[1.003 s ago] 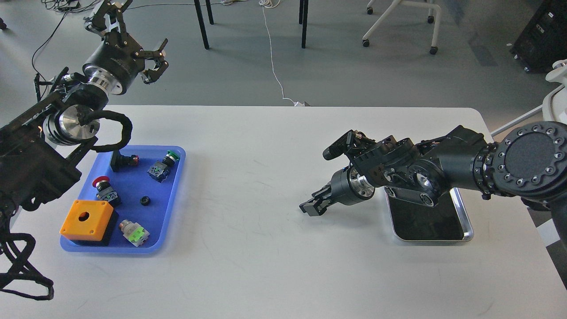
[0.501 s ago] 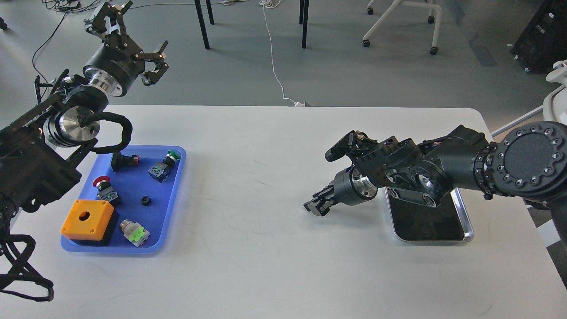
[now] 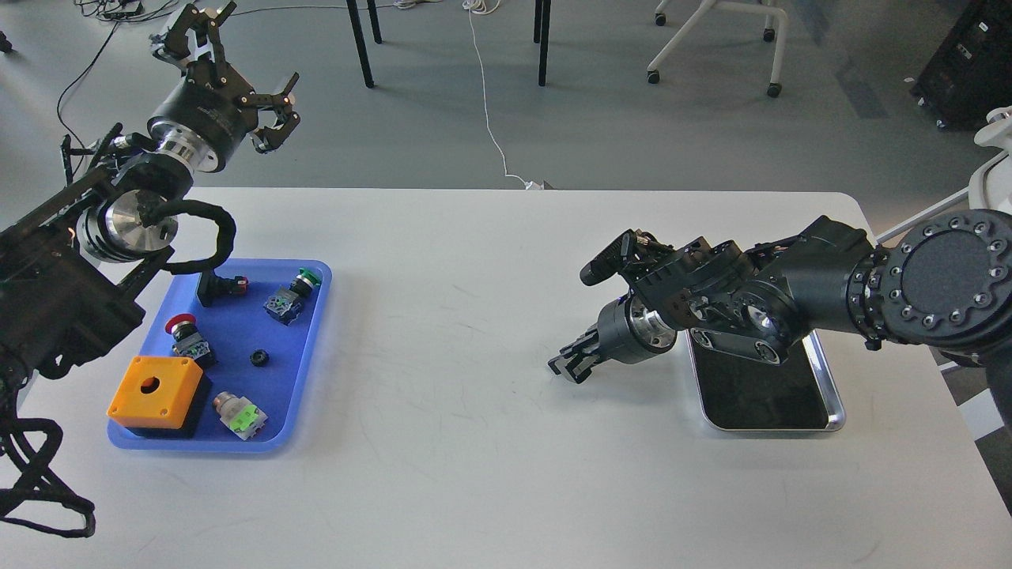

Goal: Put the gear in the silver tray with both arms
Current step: 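Carry the gear over the silver tray and open the right gripper, then raise the right gripper away from the silver tray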

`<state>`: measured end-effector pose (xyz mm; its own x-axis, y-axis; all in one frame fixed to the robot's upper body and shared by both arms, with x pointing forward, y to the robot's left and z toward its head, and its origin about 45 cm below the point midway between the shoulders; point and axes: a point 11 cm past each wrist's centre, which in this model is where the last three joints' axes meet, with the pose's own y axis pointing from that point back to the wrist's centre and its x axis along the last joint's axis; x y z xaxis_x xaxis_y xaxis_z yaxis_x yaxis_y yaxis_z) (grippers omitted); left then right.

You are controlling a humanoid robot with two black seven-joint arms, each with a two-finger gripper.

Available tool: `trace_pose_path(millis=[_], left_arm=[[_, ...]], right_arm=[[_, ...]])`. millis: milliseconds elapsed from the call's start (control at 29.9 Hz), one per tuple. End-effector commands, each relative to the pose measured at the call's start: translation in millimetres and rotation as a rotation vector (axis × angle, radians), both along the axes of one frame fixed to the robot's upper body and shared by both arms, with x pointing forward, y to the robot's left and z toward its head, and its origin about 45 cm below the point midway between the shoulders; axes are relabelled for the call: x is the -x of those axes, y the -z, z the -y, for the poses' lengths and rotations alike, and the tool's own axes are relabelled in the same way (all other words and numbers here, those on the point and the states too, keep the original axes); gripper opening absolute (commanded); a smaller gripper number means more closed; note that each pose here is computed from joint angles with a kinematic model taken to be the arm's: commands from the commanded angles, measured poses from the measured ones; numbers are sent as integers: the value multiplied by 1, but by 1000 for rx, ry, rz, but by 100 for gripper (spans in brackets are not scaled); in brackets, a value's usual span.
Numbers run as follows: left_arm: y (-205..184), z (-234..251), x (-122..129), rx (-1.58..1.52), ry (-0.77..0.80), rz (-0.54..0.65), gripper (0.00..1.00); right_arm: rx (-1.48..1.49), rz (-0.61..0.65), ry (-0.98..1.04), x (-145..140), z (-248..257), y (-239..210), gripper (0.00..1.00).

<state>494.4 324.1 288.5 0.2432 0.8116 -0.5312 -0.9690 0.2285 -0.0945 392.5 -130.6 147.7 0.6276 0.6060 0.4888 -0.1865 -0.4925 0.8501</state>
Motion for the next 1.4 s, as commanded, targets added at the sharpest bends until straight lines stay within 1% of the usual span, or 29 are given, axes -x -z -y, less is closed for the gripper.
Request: trace_pose_path(millis=[0,100,201,334,501,602,735,836,936,1036,1170,1371], left_arm=[[-1,0,0,0,1,2,98],[-1,0,0,3,0,2,98],[-2,1,-1,1,3,3,98],[-1,2,0,1,1,-1,98],[-1,5,-1,4,5,0,98],[-1,6,-1,5,6,-1,98],[1,11,-1,9,13,-5,98],[2,14,-1,11,17,-6,98],[3,17,-1,13,22,-8,98],[3,17,-1,11,24,-9,98],[4,17,-1,9,24,-10,98],[4,17,-1,10,23,-11,98]], right_arm=[[-11,56,-13,-15,-9,-25,14],[-11,97,-31,-24,-15,-45,14],[-8,106,-59,-23,-22,-57,15],[19,125,18,-33,32,-79,15],[130,166,91,-37,124,-85,15],[151,143,172,-26,173,-75,15],[165,107,246,-9,213,-55,15],[151,116,253,1,224,-37,16],[134,132,259,4,228,-26,17],[117,115,282,11,231,-12,17],[97,118,298,11,230,-7,17],[113,115,308,13,236,1,26]])
